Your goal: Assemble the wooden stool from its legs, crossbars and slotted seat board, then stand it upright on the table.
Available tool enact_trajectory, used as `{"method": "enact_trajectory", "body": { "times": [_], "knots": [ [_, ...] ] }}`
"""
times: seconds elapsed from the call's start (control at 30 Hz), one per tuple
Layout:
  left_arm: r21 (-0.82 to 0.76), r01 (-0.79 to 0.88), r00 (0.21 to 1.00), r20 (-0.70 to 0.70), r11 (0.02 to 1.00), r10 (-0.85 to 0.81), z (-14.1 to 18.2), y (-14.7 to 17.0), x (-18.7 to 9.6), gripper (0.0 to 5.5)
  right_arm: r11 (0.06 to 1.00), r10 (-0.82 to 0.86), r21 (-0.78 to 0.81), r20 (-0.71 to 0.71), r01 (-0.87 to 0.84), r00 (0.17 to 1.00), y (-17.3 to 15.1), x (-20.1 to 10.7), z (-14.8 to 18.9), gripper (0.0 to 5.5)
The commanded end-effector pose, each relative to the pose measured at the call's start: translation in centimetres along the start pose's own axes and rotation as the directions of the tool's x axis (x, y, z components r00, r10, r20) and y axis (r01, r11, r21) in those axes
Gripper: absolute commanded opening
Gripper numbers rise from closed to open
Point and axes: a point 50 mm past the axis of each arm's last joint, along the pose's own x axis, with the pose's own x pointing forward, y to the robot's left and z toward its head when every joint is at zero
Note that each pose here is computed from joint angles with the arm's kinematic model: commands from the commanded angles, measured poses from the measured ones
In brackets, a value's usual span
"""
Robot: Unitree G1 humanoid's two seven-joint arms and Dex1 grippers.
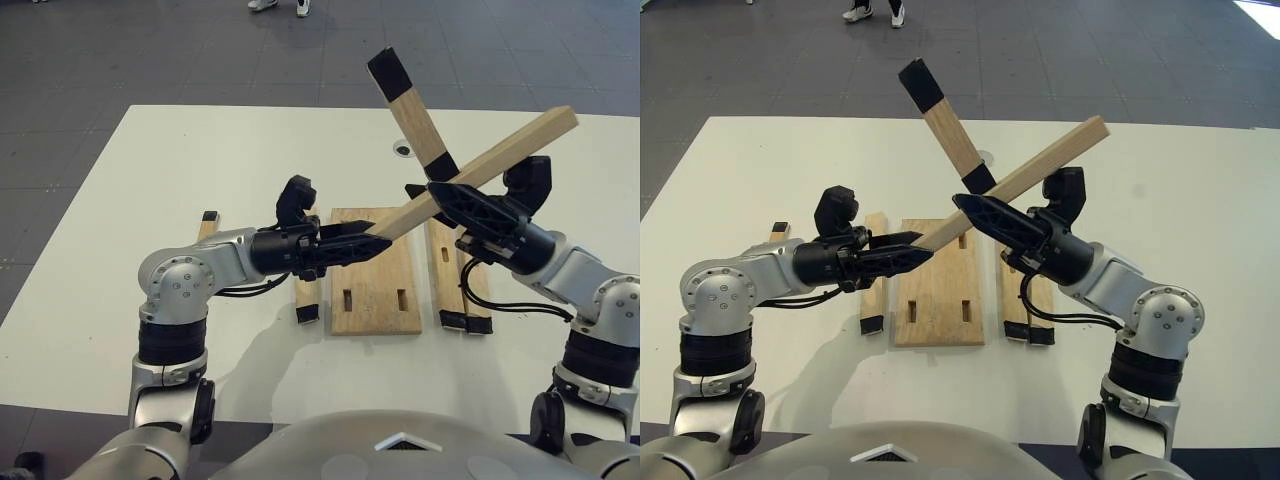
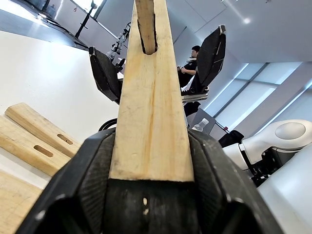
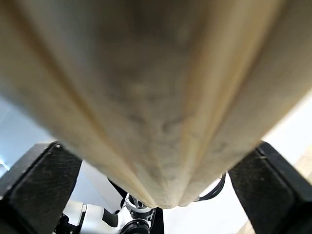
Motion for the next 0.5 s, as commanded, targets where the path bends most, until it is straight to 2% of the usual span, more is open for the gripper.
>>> {"method": "enact_trajectory", "body": {
  "times": [0.03,0.4,0.5],
  "knots": [
    [0.020,0.003,1.000,0.002,1.000,-0.003,0.57,-0.09,-0.11,2.08,1.000,-0.015,-0.007,-0.016,0.015,1.000,0.08,-0.28,0.13,4.02],
    [0.023,0.021,1.000,-0.001,1.000,-0.021,0.59,-0.40,-0.03,2.08,0.996,-0.075,-0.047,-0.060,0.072,0.995,-0.32,-0.61,-0.37,2.21],
    [0.025,0.029,1.000,0.002,0.999,-0.029,0.71,-0.48,0.09,2.08,0.994,-0.092,-0.067,-0.076,0.087,0.993,-0.50,-0.71,-0.57,2.04]
  ]
}}
